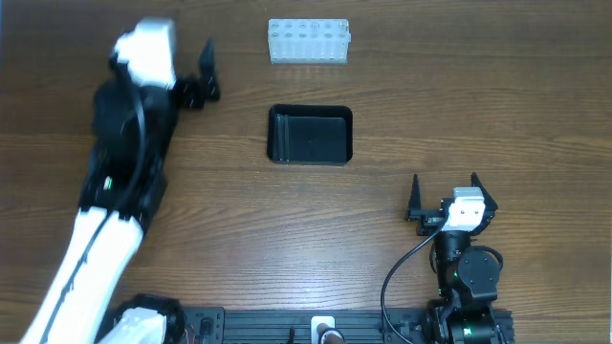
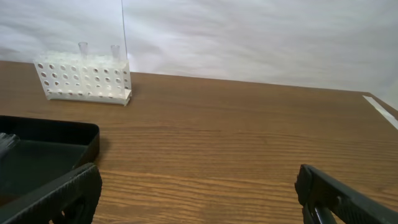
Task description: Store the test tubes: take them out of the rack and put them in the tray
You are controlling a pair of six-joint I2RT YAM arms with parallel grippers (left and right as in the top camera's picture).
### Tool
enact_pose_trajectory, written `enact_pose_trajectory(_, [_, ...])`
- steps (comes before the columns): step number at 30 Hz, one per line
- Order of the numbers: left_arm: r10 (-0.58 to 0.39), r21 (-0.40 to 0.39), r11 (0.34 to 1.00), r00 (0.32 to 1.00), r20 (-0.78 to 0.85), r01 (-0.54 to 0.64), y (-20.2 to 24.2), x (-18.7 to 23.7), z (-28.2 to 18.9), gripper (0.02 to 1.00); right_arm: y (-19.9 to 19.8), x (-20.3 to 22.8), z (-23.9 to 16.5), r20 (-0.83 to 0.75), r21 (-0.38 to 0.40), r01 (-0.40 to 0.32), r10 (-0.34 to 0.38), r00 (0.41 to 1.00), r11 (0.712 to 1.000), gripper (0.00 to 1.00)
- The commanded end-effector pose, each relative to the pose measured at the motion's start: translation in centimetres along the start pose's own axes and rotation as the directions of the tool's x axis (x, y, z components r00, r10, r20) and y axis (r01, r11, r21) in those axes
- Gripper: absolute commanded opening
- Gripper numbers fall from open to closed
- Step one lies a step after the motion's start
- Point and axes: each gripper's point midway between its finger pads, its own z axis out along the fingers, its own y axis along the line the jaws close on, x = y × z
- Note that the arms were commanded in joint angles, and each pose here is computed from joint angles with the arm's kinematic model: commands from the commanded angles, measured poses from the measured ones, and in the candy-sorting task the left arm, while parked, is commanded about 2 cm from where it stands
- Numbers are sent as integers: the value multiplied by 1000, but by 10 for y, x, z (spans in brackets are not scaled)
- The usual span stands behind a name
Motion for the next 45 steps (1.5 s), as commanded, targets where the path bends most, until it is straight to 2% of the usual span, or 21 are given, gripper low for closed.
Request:
enact_pose_trajectory(1, [5,52,999,1000,31,-6,5,28,-43,1000,-1,2,0,2,9,1,-1,1000,1000,991])
enact_pose_trajectory(9, [3,21,1000,996,85,-4,19,96,-101,1000,-1,2,0,2,9,1,-1,1000,1000,991])
enact_pose_trajectory(13, [3,25,1000,996,90,-5,22,120,-111,1000,-1,2,0,2,9,1,-1,1000,1000,991])
enact_pose_trajectory(20, [-11,-7,1000,1000,4,11,29,150,-120,998,-1,2,0,2,9,1,-1,1000,1000,993])
enact_pose_trajectory(26, [-18,-24,1000,1000,-24,17,33,160,-124,998,-1,2,0,2,9,1,-1,1000,1000,993])
enact_pose_trajectory(35, [-7,5,1000,999,44,6,29,168,-123,1000,-1,2,0,2,9,1,-1,1000,1000,991])
enact_pose_trajectory(45, [-8,14,1000,999,35,7,27,171,-123,998,-1,2,0,2,9,1,-1,1000,1000,993])
